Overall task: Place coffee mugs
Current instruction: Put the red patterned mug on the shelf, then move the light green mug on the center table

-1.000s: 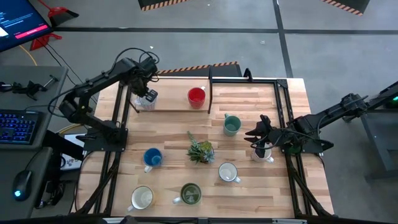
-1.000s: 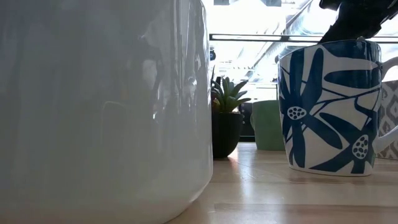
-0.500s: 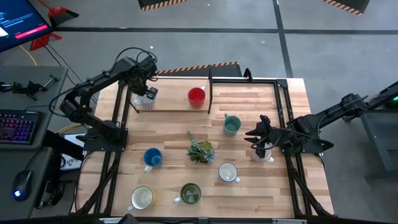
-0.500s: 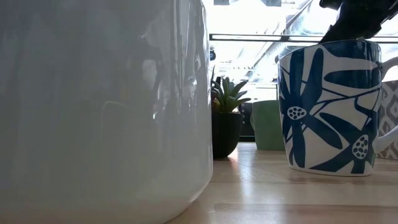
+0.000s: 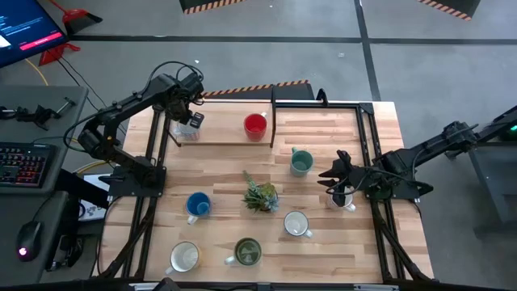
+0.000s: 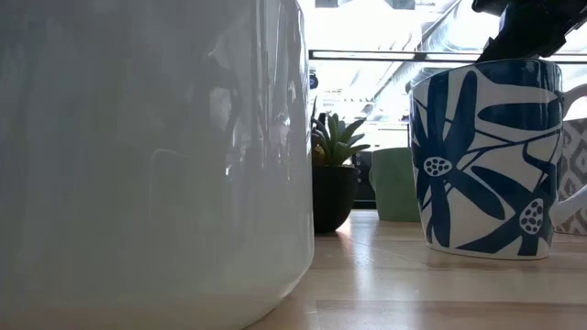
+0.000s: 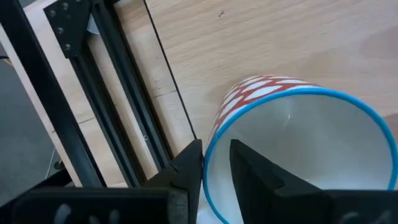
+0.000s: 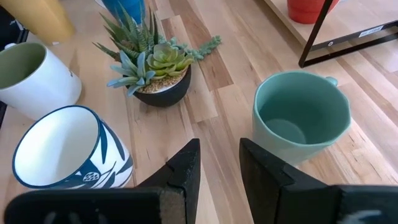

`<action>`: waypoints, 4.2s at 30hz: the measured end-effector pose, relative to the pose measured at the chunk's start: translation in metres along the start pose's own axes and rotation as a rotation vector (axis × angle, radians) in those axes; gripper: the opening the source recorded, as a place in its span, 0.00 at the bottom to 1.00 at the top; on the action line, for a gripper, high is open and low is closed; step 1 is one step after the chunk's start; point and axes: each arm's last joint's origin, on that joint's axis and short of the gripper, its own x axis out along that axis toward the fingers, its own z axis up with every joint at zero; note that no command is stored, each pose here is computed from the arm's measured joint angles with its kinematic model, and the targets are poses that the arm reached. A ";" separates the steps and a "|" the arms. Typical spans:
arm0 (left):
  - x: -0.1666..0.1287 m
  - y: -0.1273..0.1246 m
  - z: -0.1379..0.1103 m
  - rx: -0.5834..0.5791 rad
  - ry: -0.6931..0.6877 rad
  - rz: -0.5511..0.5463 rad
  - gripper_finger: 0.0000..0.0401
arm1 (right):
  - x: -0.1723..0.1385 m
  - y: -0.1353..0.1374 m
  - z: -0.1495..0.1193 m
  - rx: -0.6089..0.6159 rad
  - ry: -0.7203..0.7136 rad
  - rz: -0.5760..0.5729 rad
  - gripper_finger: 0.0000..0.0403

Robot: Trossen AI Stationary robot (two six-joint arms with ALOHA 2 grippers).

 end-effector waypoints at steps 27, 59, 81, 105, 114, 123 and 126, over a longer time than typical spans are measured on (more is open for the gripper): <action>-0.012 0.007 -0.007 0.032 -0.061 0.019 0.30 | 0.000 0.000 0.000 0.000 0.000 -0.001 0.22; -0.132 -0.075 -0.108 0.779 -0.525 -0.616 0.30 | 0.000 0.000 0.000 0.045 0.001 0.001 0.22; -0.072 -0.116 -0.192 0.890 -0.440 -0.748 0.30 | 0.013 0.017 0.030 -0.053 -0.281 0.044 0.22; -0.020 -0.097 -0.219 0.723 -0.791 -1.025 0.30 | -0.005 -0.042 0.133 0.194 0.319 -0.326 0.22; -0.025 -0.094 -0.218 0.722 -0.832 -1.059 0.30 | 0.053 -0.061 0.122 0.156 0.512 -0.396 0.24; -0.025 -0.094 -0.218 0.701 -0.820 -1.070 0.30 | 0.102 -0.072 0.094 0.173 0.627 -0.390 0.35; -0.025 -0.094 -0.218 0.699 -0.819 -1.071 0.30 | 0.109 -0.073 0.094 0.174 0.604 -0.401 0.39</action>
